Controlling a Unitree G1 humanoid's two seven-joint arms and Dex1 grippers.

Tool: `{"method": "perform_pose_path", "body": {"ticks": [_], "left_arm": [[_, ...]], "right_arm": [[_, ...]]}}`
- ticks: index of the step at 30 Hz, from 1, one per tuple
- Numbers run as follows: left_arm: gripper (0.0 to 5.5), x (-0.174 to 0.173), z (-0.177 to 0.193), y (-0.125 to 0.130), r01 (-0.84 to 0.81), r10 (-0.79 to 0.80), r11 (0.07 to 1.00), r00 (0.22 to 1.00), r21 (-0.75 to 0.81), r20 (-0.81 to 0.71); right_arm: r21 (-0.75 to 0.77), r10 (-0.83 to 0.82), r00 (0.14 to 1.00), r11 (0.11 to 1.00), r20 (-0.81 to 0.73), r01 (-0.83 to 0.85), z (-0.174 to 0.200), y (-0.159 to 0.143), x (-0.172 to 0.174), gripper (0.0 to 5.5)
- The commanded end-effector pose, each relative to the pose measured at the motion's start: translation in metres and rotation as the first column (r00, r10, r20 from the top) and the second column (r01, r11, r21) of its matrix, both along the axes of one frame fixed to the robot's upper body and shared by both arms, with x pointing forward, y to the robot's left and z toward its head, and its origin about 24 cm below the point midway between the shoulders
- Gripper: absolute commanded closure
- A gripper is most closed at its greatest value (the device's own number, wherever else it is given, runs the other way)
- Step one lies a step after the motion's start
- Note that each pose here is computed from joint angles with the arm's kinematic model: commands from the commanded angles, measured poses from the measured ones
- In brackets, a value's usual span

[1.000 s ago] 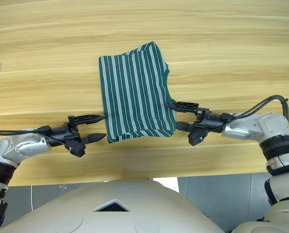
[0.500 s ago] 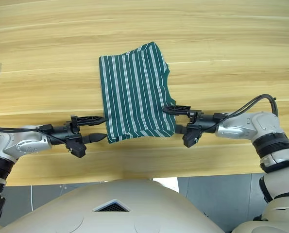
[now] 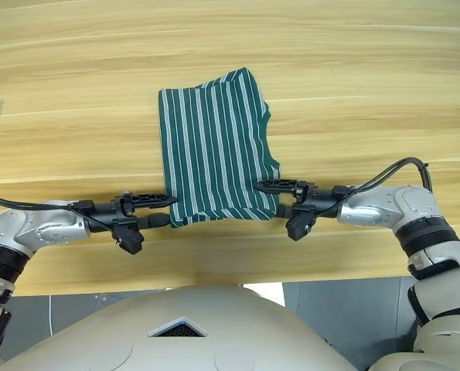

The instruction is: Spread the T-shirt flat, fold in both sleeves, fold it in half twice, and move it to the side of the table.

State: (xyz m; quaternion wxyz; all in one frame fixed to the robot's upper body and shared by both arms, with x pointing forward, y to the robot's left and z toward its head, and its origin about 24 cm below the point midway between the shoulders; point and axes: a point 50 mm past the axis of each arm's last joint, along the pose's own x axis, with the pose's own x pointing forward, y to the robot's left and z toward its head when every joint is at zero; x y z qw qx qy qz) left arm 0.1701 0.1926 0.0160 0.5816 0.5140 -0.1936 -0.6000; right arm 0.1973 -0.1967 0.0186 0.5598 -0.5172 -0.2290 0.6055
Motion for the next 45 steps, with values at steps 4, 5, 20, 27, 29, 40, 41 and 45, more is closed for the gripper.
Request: {"method": "perform_pose_path", "body": {"ticks": [4,5,20,27,29,40,41,45], "left_arm": [[3.2,-0.029,-0.034,0.013,0.064,-0.033,0.975,0.989,0.215,-0.144],[3.45,-0.029,-0.034,0.014,0.063,-0.032,0.975,0.989,0.214,-0.146],[5.14,-0.027,-0.03,0.018,0.036,0.0,0.978,0.985,0.206,-0.173],[5.49,-0.028,-0.025,0.019,0.005,0.035,0.983,0.977,0.184,-0.212],[5.49,-0.027,-0.022,0.02,-0.013,0.053,0.984,0.974,0.179,-0.219],[5.49,0.007,0.032,0.022,-0.309,0.284,0.951,0.888,-0.014,-0.361],[5.49,0.006,0.04,0.022,-0.316,0.283,0.949,0.871,-0.016,-0.401],[5.49,-0.012,0.06,0.022,-0.273,0.26,0.96,0.786,0.063,-0.561]], "right_arm": [[-0.141,0.045,0.996,0.988,-0.081,-0.057,-0.024,-0.003,-0.018,2.78],[-0.136,0.042,0.996,0.989,-0.081,-0.052,-0.024,-0.003,-0.018,3.05],[-0.119,0.022,0.995,0.992,-0.1,-0.034,-0.026,-0.001,-0.016,5.5],[-0.096,-0.023,0.992,0.995,-0.128,0.011,-0.026,-0.003,-0.015,5.5],[-0.077,-0.039,0.988,0.997,-0.147,0.028,-0.024,-0.001,-0.014,5.5],[0.008,-0.233,0.713,0.948,-0.661,0.317,0.02,0.01,-0.002,5.5],[0.009,-0.225,0.692,0.948,-0.686,0.318,0.027,0.01,0.0,5.5],[0.011,-0.213,0.647,0.946,-0.732,0.325,0.048,0.01,0.002,5.5]]}}
